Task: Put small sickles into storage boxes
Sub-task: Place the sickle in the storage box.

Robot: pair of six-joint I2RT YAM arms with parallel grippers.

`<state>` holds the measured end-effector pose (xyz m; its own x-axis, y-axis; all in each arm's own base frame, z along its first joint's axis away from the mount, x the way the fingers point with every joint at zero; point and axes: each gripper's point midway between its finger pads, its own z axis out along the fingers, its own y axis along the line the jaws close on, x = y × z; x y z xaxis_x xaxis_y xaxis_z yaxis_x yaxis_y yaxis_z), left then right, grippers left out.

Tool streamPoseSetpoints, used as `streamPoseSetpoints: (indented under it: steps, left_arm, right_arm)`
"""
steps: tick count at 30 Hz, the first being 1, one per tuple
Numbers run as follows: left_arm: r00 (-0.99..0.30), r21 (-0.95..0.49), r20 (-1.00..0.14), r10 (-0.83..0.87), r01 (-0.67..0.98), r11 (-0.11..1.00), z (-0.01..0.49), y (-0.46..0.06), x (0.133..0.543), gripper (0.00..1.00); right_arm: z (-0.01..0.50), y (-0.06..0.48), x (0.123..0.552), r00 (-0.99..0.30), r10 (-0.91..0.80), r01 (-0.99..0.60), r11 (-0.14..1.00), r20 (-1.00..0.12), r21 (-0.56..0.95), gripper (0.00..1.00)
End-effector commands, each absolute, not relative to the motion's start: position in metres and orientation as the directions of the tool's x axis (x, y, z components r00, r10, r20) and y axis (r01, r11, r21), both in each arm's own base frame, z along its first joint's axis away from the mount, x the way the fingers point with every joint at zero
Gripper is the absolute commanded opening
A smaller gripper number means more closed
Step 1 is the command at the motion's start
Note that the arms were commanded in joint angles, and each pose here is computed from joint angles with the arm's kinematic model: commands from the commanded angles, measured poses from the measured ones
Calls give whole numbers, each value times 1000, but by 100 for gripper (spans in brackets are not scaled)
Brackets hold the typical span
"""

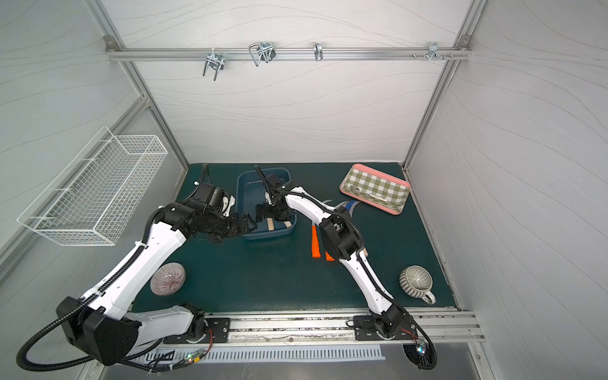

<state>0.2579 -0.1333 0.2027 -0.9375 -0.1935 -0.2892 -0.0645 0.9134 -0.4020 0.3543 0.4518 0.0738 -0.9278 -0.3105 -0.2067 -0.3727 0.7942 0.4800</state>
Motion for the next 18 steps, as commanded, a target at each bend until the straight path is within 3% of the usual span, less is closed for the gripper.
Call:
streamPoseSetpoints:
  steps: [1, 18]
  left_arm:
    - [-920, -450, -329, -213, -46, 892, 225, -138, 264, 99]
    - [-927, -462, -336, -164, 10, 887, 225, -166, 259, 99]
  right_arm:
    - [124, 449, 348, -927, -288, -374, 763, -241, 527, 99]
    - [185, 389, 321, -941, -241, -332, 790, -238, 516, 99]
